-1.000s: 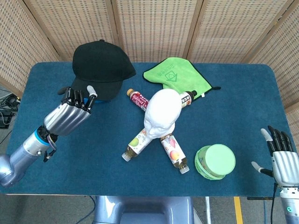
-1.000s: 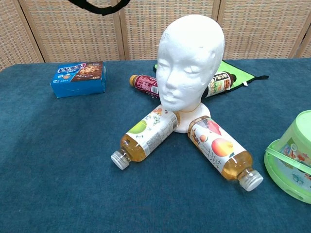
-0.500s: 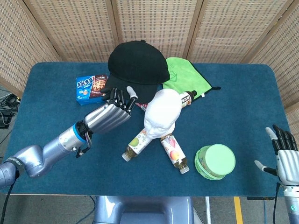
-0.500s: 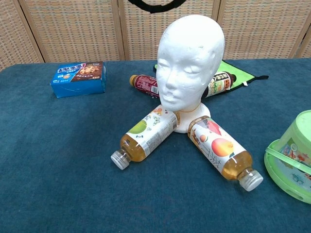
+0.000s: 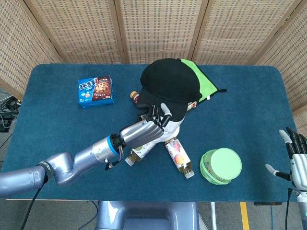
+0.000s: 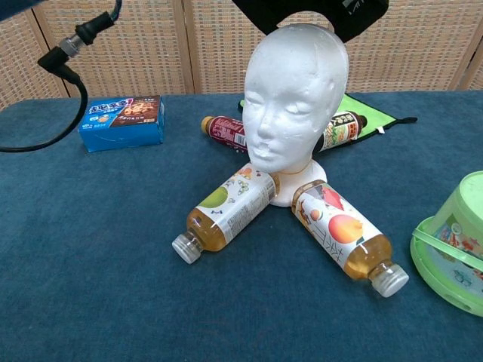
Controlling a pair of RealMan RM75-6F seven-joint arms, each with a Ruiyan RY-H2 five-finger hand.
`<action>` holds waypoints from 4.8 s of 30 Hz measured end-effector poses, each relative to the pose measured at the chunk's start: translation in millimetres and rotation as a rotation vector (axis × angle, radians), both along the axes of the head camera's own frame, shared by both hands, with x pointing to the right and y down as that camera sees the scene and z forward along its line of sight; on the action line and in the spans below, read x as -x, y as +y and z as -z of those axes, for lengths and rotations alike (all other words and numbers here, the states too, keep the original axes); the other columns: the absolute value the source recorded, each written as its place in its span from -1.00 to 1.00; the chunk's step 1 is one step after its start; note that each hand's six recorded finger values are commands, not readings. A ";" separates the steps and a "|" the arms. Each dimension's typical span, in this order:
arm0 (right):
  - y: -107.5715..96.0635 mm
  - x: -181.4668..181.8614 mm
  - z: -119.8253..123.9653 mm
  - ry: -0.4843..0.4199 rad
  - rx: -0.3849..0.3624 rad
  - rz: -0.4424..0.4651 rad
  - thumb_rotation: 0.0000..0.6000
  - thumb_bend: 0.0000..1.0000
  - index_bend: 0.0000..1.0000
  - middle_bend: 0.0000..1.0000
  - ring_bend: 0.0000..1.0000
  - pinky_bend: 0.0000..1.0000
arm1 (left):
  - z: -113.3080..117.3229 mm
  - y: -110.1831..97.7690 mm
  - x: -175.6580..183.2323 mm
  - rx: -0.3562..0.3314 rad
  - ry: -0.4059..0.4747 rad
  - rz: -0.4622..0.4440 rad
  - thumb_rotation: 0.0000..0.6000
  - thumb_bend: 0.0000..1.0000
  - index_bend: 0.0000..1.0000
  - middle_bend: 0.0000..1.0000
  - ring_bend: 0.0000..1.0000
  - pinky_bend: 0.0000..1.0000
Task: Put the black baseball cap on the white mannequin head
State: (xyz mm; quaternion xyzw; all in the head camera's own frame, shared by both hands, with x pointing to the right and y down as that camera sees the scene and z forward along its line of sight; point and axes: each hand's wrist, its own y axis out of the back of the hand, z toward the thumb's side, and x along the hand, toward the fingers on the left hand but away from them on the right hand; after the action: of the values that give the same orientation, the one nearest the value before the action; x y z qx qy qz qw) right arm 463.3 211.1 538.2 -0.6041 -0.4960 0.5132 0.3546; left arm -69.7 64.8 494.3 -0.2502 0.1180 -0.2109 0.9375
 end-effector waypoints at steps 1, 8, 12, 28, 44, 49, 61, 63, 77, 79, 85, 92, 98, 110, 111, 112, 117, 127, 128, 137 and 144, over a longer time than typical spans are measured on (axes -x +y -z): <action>-0.2 -0.1 -0.1 -0.002 0.000 0.000 1.00 -0.95 -1.00 -1.00 -1.00 -1.00 | -1.8 0.9 -1.4 0.002 -0.001 0.000 1.00 0.29 0.79 0.48 0.63 0.36; 0.0 0.1 1.3 -0.009 0.000 0.002 1.00 -0.95 -1.00 -1.00 -1.00 -1.00 | -12.5 6.5 -5.7 0.039 0.014 0.016 1.00 0.29 0.79 0.48 0.63 0.36; 0.3 -0.4 0.7 -0.007 0.004 0.000 1.00 -0.95 -1.00 -1.00 -1.00 -1.00 | -20.7 16.0 -7.0 0.049 0.010 0.002 1.00 0.29 0.79 0.48 0.63 0.36; 0.4 1.6 1.4 -0.006 0.000 0.006 1.00 -0.95 -1.00 -1.00 -1.00 -1.00 | -41.0 28.9 -0.7 0.088 -0.003 0.014 1.00 0.29 0.77 0.48 0.63 0.36; 2.1 4.0 3.3 -0.012 -0.006 0.013 1.00 -0.94 -1.00 -1.00 -1.00 -1.00 | -54.4 41.3 3.0 0.084 -0.076 -0.024 1.00 0.28 0.71 0.41 0.56 0.32; 2.4 4.7 3.7 -0.011 -0.008 0.017 1.00 -0.95 -1.00 -1.00 -1.00 -1.00 | -59.4 45.9 3.5 0.092 -0.082 -0.025 1.00 0.28 0.66 0.40 0.56 0.32; 1.7 4.9 5.0 -0.011 -0.011 0.016 1.00 -0.95 -1.00 -1.00 -1.00 -1.00 | -52.4 43.8 1.2 0.059 -0.069 -0.063 1.00 0.28 0.74 0.39 0.54 0.31; 2.2 4.9 5.1 -0.013 -0.010 0.015 1.00 -0.95 -1.00 -1.00 -1.00 -1.00 | -49.5 44.8 -0.2 0.059 -0.056 -0.075 1.00 0.28 0.74 0.39 0.54 0.31; 2.0 4.7 4.8 -0.015 -0.011 0.015 1.00 -0.95 -1.00 -1.00 -1.00 -1.00 | -50.4 57.3 -4.6 0.061 -0.039 -0.111 1.00 0.30 0.71 0.33 0.53 0.31; 2.3 5.0 4.7 -0.014 -0.011 0.017 1.00 -0.95 -1.00 -1.00 -1.00 -1.00 | -52.7 57.7 -1.8 0.062 -0.043 -0.104 1.00 0.33 0.69 0.33 0.53 0.31; 2.6 6.7 4.1 -0.013 -0.008 0.021 1.00 -0.94 -1.00 -1.00 -1.00 -1.00 | -54.6 54.4 7.6 0.083 -0.035 -0.054 1.00 0.71 0.69 0.36 0.55 0.35; 3.3 8.5 3.5 -0.011 -0.009 0.026 1.00 -0.95 -1.00 -1.00 -1.00 -1.00 | -52.0 48.3 14.1 0.113 -0.003 0.025 1.00 0.78 0.70 0.38 0.57 0.36; 2.9 7.7 3.4 -0.011 -0.008 0.022 1.00 -0.95 -1.00 -1.00 -1.00 -1.00 | -51.6 49.5 13.0 0.122 0.007 0.030 1.00 0.80 0.70 0.39 0.58 0.36; 2.9 6.1 4.0 -0.014 -0.011 0.018 1.00 -0.95 -1.00 -1.00 -1.00 -1.00 | -57.1 51.3 15.2 0.116 -0.024 0.031 1.00 -0.40 -0.17 0.34 0.56 0.31; 2.9 6.3 4.1 -0.014 -0.011 0.019 1.00 -0.95 -1.00 -1.00 -1.00 -1.00 | -57.6 50.9 16.2 0.113 -0.031 0.035 1.00 -0.49 -0.27 0.33 0.56 0.30; 3.0 6.4 4.3 -0.014 -0.012 0.019 1.00 -0.95 -1.00 -1.00 -1.00 -1.00 | -57.9 50.5 17.0 0.111 -0.037 0.038 1.00 -0.54 -0.35 0.33 0.55 0.30; 2.8 7.0 4.6 -0.014 -0.011 0.020 1.00 -0.95 -1.00 -1.00 -1.00 -1.00 | -60.8 50.3 22.0 0.117 -0.077 0.059 1.00 -0.60 -0.51 0.33 0.55 0.30; 3.5 8.7 4.1 -0.011 -0.008 0.024 1.00 -0.95 -1.00 -1.00 -1.00 -1.00 | -64.6 54.3 26.1 0.139 -0.081 0.075 1.00 -0.62 -0.92 0.33 0.55 0.30; 3.6 8.6 3.8 -0.010 -0.008 0.024 1.00 -0.95 -1.00 -1.00 -1.00 -1.00 | -64.5 54.1 26.5 0.141 -0.079 0.079 1.00 -0.63 -0.95 0.33 0.55 0.30; 3.1 8.0 3.9 -0.011 -0.007 0.021 1.00 -0.95 -1.00 -1.00 -1.00 -1.00 | -64.3 53.5 33.4 0.151 -0.077 0.102 1.00 -0.80 -1.00 0.31 0.54 0.30; 3.4 9.0 3.0 -0.009 -0.006 0.025 1.00 -0.94 -1.00 -1.00 -1.00 -1.00 | -70.5 59.9 44.9 0.174 -0.081 0.121 1.00 -1.00 -1.00 0.31 0.54 0.30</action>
State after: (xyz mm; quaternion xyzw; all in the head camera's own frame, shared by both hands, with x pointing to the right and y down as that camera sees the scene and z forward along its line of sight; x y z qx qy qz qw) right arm 454.3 214.5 535.2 -0.6115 -0.4913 0.5047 0.3605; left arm -114.5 124.7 564.9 -0.3141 0.0760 -0.2864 0.9019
